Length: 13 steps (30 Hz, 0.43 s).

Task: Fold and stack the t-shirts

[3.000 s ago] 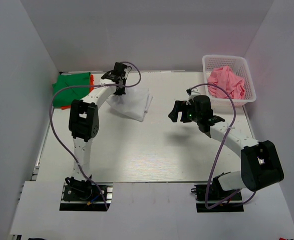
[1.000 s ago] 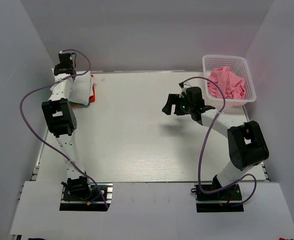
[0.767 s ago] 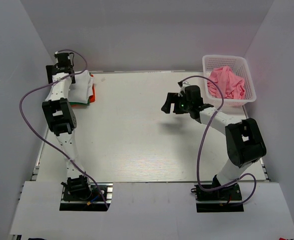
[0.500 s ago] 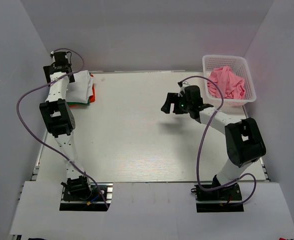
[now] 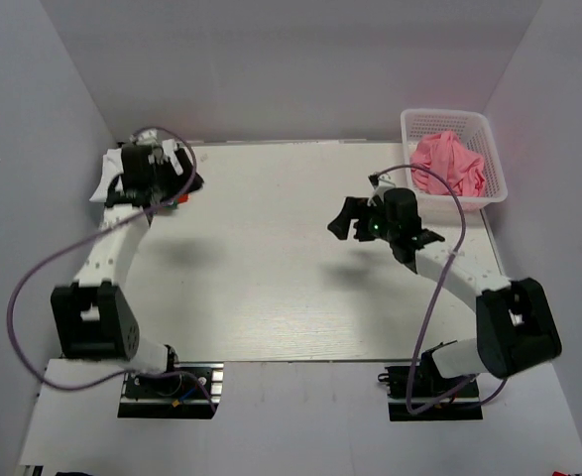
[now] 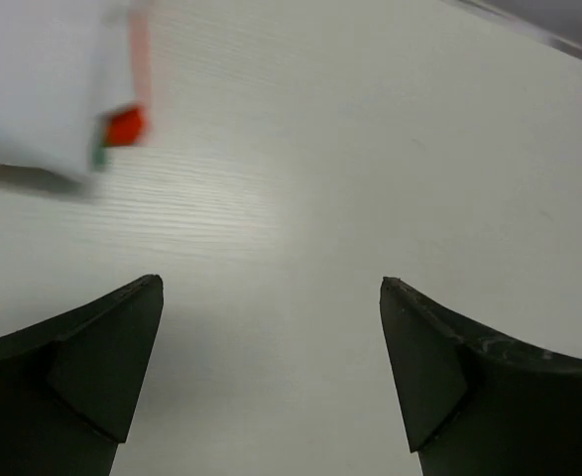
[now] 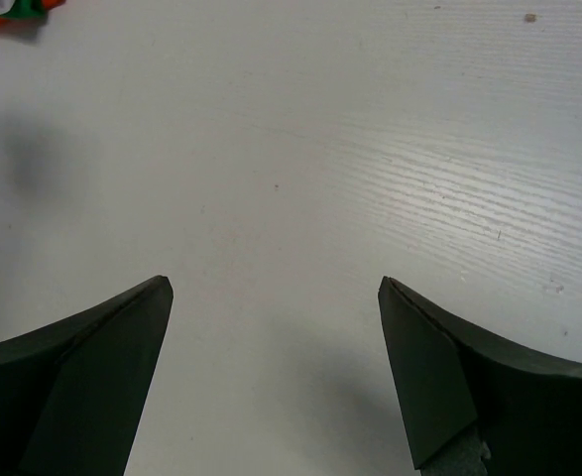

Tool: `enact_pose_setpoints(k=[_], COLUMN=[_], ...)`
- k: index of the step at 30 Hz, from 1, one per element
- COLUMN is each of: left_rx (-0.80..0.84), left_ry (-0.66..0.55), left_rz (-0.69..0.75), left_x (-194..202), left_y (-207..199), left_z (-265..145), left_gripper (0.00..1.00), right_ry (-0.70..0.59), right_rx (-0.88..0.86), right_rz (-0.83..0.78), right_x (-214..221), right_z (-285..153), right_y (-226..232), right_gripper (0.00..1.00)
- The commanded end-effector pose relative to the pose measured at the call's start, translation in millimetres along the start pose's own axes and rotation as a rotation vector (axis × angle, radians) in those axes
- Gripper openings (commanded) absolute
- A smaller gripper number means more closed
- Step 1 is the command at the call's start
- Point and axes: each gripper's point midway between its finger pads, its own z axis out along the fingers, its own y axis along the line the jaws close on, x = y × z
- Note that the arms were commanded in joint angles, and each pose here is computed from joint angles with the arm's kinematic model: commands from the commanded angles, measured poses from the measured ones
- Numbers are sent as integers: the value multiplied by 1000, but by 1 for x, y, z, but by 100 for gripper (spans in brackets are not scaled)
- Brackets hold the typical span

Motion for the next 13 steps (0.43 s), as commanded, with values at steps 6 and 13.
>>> enact_pose_setpoints(k=[6,13], left_rx=[423,404], left_ry=[-69,-82], left_rz=[-47,-19], left_x=[27,35], left_y=[-75,-69], left_z=[-72,-76], left_gripper=[100,100], right_ry=[-89,-179], right_rx=[46,31], right_rz=[14,-47], right_x=[0,5], right_z=[-32,-42], right_y=[-2,-7], right_gripper=[90,90])
